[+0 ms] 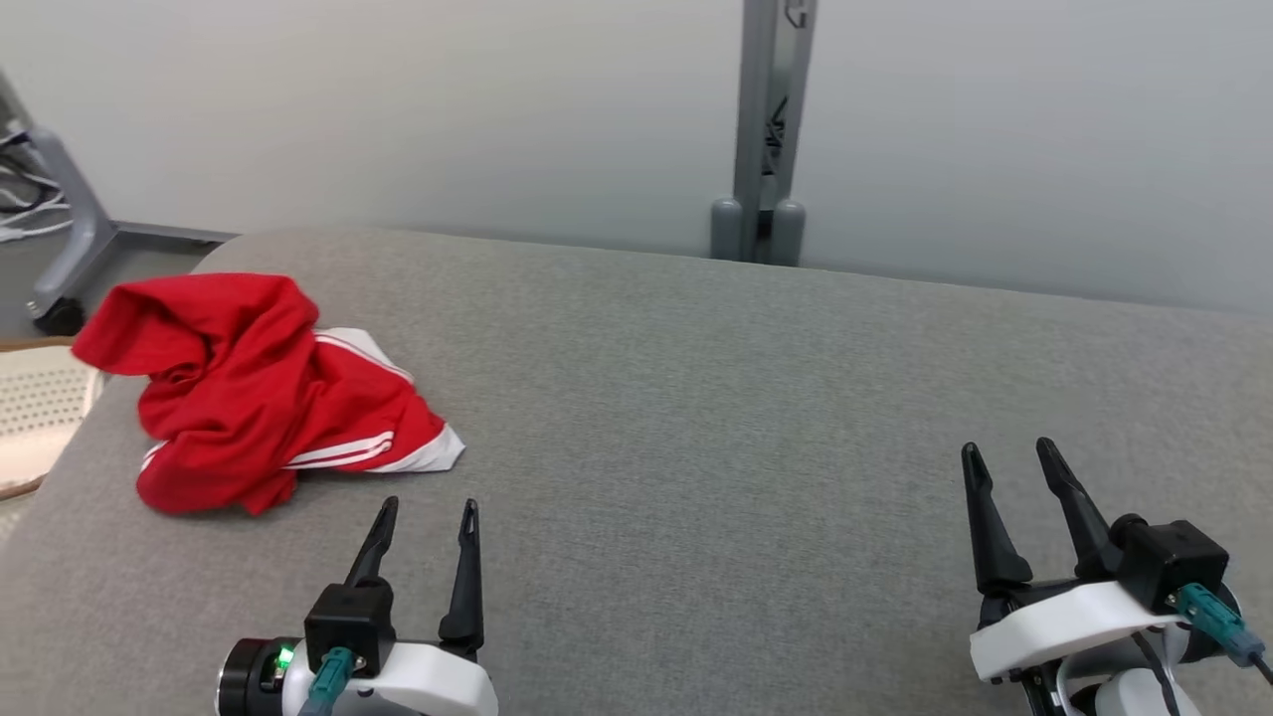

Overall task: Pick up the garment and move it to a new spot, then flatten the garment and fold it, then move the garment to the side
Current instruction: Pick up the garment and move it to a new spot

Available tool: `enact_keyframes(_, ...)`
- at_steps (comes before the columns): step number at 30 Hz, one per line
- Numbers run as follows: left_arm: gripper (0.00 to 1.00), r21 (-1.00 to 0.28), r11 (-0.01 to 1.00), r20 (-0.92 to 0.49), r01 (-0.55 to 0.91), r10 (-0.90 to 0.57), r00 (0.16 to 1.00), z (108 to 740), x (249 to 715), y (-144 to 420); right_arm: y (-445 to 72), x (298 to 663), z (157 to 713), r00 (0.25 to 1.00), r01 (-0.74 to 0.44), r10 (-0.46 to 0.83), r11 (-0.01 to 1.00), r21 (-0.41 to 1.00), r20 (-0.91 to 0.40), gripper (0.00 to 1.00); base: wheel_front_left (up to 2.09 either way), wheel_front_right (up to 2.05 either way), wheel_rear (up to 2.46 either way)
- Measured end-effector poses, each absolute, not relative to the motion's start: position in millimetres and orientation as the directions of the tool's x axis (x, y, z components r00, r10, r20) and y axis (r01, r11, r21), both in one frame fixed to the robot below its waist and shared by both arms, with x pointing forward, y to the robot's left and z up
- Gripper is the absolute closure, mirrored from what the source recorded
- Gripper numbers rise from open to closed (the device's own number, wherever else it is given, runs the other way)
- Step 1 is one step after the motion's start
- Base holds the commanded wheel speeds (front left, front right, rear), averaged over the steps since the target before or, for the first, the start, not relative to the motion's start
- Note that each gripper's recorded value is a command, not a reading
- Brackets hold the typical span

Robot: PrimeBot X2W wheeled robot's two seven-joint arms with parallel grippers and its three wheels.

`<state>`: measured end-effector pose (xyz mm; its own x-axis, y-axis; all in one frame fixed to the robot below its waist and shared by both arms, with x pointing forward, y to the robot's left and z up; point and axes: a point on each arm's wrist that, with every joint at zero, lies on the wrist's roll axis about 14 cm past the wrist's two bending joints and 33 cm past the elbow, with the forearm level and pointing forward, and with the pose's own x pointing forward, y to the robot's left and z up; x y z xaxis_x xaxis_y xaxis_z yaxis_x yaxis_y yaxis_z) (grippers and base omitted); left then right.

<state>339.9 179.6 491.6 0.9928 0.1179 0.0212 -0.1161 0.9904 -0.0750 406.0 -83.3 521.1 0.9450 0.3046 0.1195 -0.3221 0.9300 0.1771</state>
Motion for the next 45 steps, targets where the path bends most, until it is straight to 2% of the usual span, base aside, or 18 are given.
enact_keyframes(9, 0.0, -0.06, 0.942, 0.012, -0.331, 0.333, 0.943, 485, 289, 248, -13, 405, 522, 0.87, -0.493, 0.478, 0.845, 0.208, 0.122, 0.0, 0.0, 0.0, 0.0)
enact_keyframes(16, 0.0, -0.057, 0.856, 0.033, -0.514, 0.516, 0.856, 490, 241, 300, 56, 395, 528, 0.759, -0.65, 0.636, 0.733, 0.199, 0.135, 0.0, 0.0, 0.0, 0.0)
enact_keyframes(20, 0.0, -0.056, 0.816, 0.031, -0.576, 0.578, 0.815, 491, 227, 314, 81, 394, 527, 0.712, -0.7, 0.689, 0.685, 0.199, 0.135, 0.0, 0.0, 0.0, 0.0)
enact_keyframes(31, 0.0, -0.068, 0.774, 0.023, -0.63, 0.632, 0.774, 490, 211, 322, 106, 389, 523, 0.658, -0.75, 0.744, 0.633, 0.189, 0.116, 0.0, 0.0, 0.0, 0.0)
enact_keyframes(45, 0.0, -0.073, 0.777, 0.024, -0.625, 0.628, 0.778, 490, 211, 321, 100, 394, 529, 0.673, -0.738, 0.728, 0.648, 0.187, 0.132, 0.0, 0.0, 0.0, 0.0)
